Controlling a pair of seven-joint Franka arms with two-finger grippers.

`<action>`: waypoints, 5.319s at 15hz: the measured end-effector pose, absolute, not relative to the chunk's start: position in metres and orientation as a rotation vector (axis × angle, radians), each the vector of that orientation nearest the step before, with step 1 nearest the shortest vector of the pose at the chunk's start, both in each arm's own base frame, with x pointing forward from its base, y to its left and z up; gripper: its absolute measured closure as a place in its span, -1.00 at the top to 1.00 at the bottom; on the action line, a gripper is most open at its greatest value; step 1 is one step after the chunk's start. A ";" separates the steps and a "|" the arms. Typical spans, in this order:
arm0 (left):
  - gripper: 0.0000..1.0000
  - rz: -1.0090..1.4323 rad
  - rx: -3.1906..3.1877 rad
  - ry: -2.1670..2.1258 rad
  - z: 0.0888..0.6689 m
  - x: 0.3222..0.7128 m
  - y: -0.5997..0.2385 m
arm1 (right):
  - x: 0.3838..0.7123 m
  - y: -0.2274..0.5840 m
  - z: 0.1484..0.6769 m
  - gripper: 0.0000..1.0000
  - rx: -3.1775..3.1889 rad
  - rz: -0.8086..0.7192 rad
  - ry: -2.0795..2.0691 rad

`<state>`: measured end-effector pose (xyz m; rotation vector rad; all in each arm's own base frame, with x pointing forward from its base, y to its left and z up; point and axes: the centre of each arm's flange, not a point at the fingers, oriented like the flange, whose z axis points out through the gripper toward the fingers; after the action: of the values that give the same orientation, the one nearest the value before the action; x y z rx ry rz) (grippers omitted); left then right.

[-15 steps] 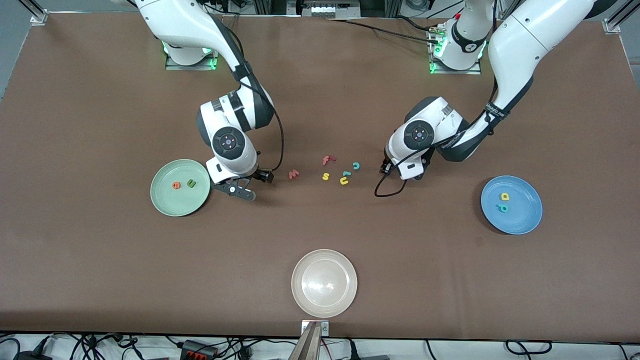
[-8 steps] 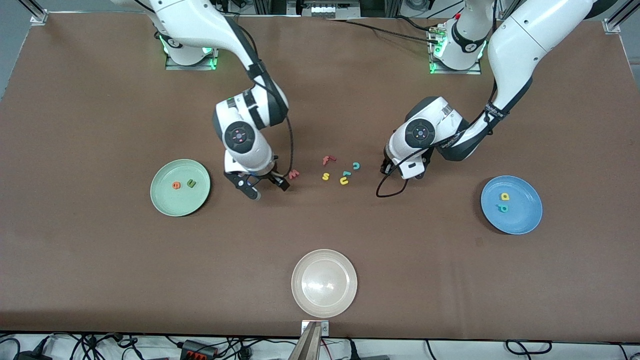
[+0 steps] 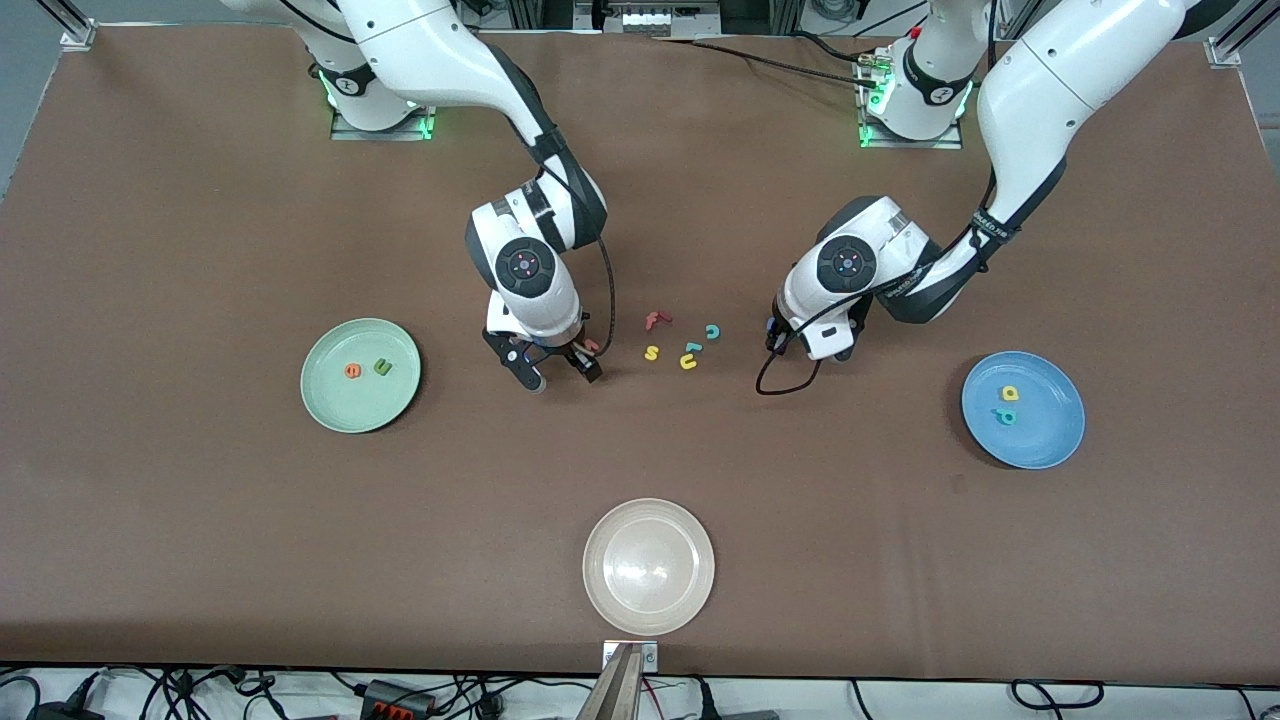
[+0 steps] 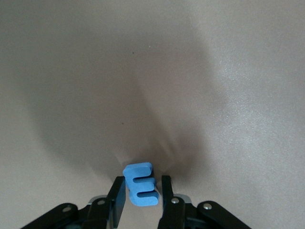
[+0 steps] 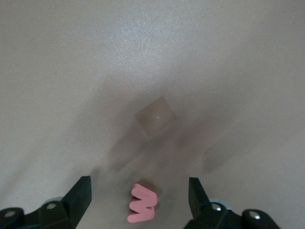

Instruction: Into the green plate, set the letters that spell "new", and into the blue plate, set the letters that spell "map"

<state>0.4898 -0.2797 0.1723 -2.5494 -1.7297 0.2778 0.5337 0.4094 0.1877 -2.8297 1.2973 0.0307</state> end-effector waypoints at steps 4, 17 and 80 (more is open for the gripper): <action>-0.39 0.278 -2.551 -1.727 0.172 0.489 -0.281 | 0.530 0.424 0.185 0.64 -2.792 0.012 1.346; -0.46 0.152 -2.620 -1.251 0.220 0.545 -0.248 | 0.528 0.427 0.180 0.13 -2.775 0.019 1.389; 1.00 -0.090 -3.126 0.163 0.562 0.558 -0.008 | 0.626 0.089 0.212 0.14 -3.282 0.306 0.501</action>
<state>0.5582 -0.0080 0.5617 -3.1258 0.1629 -0.0899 0.6261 0.0893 0.2123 -3.2816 0.5012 0.3061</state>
